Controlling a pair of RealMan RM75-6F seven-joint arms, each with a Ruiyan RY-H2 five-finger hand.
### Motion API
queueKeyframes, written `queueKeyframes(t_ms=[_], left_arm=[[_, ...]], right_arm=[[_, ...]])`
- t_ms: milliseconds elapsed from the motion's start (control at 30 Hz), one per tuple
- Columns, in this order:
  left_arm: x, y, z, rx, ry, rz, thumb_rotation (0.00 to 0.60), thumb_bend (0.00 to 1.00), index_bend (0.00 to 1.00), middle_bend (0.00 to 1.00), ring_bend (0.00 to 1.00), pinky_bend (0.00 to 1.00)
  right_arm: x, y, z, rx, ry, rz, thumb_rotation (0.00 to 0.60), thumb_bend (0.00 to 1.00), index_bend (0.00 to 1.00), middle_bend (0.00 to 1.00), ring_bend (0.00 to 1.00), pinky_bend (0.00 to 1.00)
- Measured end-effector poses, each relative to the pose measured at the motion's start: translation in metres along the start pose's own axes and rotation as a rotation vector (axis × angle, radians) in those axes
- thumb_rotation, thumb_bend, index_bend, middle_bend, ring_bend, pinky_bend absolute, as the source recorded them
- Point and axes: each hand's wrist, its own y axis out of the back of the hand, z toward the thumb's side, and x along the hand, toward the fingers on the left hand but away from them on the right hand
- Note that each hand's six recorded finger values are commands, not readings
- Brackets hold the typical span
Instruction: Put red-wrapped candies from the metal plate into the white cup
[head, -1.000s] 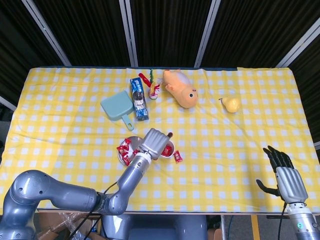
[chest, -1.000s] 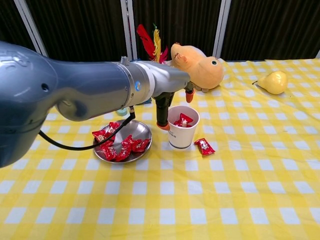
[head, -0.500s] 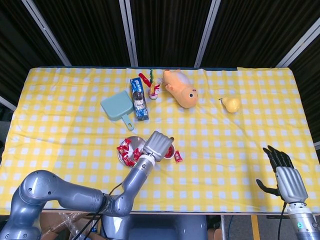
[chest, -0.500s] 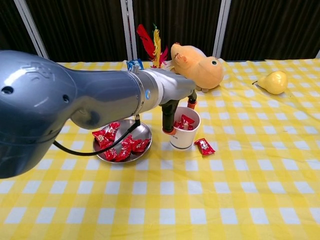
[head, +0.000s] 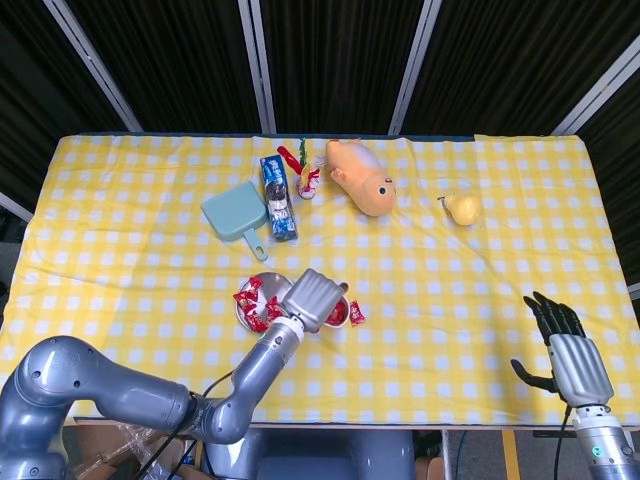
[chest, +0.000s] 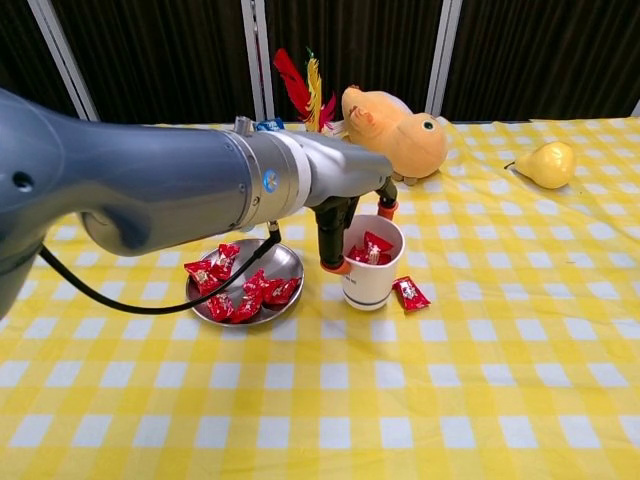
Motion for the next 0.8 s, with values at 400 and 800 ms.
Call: queueKeyframes(t_ms=[400, 800], left_arm=[[-0.025, -0.012, 0.014, 0.031, -0.1, -0.048, 0.6, 0.31, 0.3, 0.95, 0.98, 1.0], [-0.032, -0.016, 0.001, 0.07, -0.082, -0.096, 0.6, 0.31, 0.28, 0.95, 0.98, 1.0]], right_arm=[[-0.001, 0.0, 0.0, -0.001, -0.001, -0.003, 0.6, 0.34, 0.0, 0.0, 0.0, 0.0], [-0.001, 0.0, 0.001, 0.001, -0.002, -0.002, 0.6, 0.34, 0.0, 0.0, 0.0, 0.0]])
